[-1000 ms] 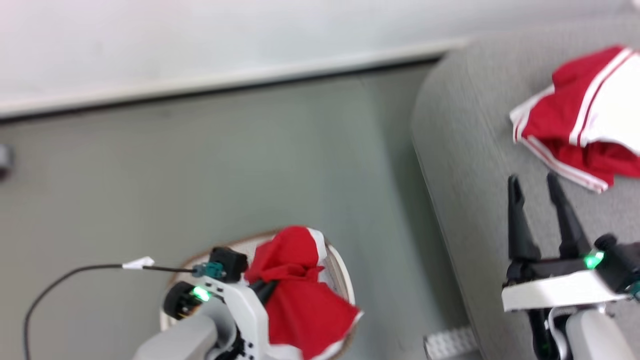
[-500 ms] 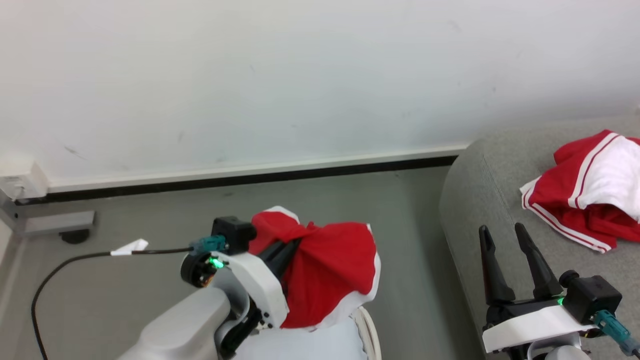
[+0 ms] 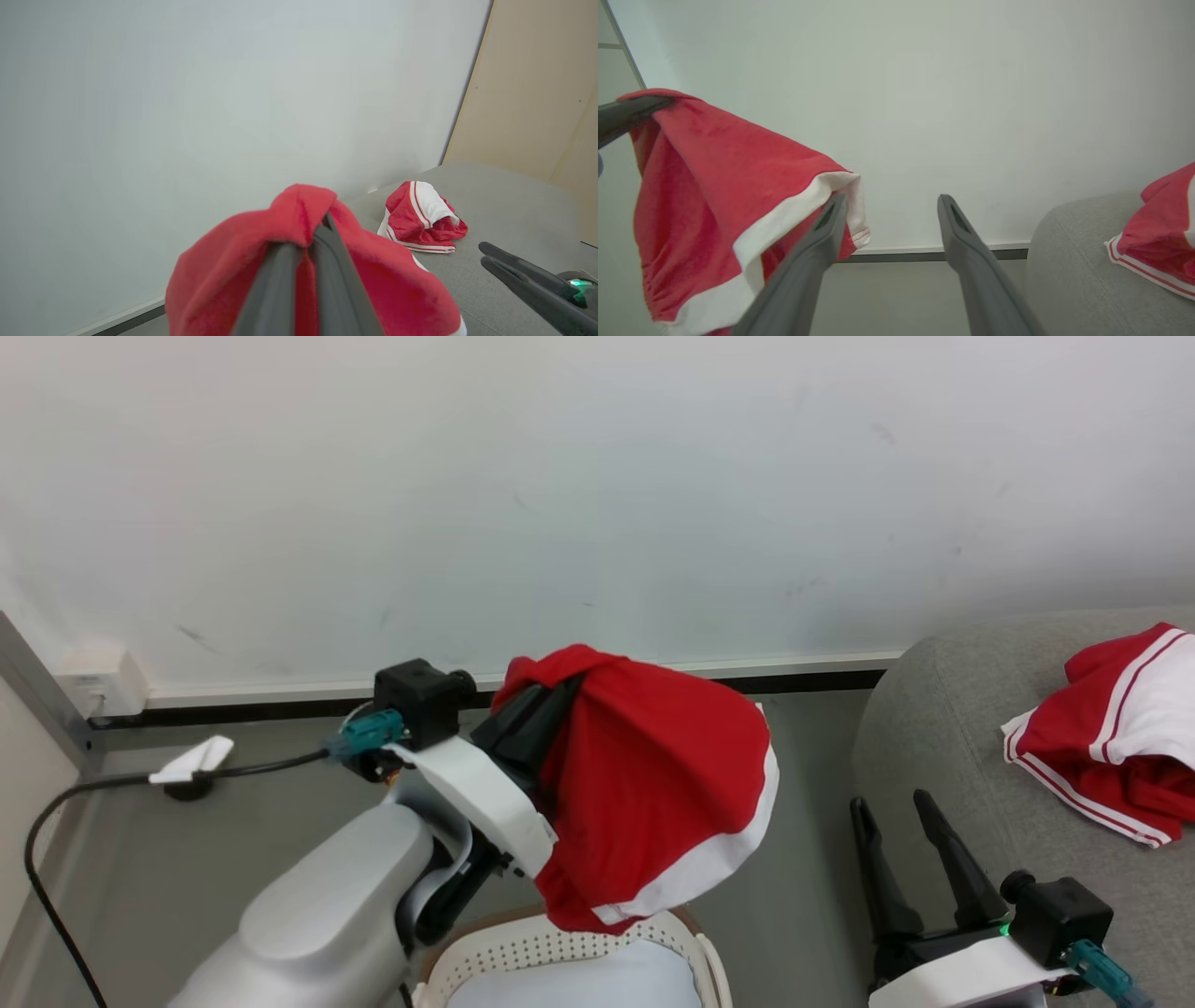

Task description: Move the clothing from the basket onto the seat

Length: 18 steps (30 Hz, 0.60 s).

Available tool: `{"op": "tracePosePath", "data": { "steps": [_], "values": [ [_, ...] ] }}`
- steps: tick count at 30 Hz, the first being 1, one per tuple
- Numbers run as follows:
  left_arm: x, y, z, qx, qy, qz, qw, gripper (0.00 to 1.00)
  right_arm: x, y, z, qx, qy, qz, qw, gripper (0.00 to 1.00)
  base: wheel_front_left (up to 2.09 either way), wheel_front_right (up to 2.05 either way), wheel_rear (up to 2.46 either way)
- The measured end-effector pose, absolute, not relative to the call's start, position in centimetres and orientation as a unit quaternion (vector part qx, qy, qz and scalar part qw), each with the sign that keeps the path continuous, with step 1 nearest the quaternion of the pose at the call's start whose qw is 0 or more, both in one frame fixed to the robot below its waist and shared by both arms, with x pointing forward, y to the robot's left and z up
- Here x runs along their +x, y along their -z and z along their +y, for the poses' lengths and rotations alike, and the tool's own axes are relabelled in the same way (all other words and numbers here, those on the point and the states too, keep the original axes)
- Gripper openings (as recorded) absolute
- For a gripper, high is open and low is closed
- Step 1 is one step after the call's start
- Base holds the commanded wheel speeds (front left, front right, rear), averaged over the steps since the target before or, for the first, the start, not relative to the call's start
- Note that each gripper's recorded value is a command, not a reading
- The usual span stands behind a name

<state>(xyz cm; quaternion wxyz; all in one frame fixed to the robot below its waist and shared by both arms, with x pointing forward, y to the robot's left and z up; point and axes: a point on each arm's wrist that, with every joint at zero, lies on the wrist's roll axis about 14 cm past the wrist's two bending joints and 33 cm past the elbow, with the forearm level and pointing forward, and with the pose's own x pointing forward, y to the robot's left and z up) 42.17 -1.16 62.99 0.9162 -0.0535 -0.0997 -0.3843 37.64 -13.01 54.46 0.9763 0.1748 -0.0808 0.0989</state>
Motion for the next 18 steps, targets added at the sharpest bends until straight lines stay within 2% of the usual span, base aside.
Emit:
{"op": "tracePosePath", "data": {
  "steps": [13,18],
  "values": [
    [42.4,-65.2,-0.3,-0.053,0.374,-0.13,0.917,0.0,37.4,-53.8,-10.8,0.175,-0.13,-0.064,0.974,1.0,0.0,0.0,0.0],
    [42.5,-65.4,-0.3,-0.052,0.374,-0.132,0.916,0.0,37.1,-52.9,-8.6,0.154,-0.163,-0.046,0.973,1.0,0.0,0.0,0.0]
  ]
}}
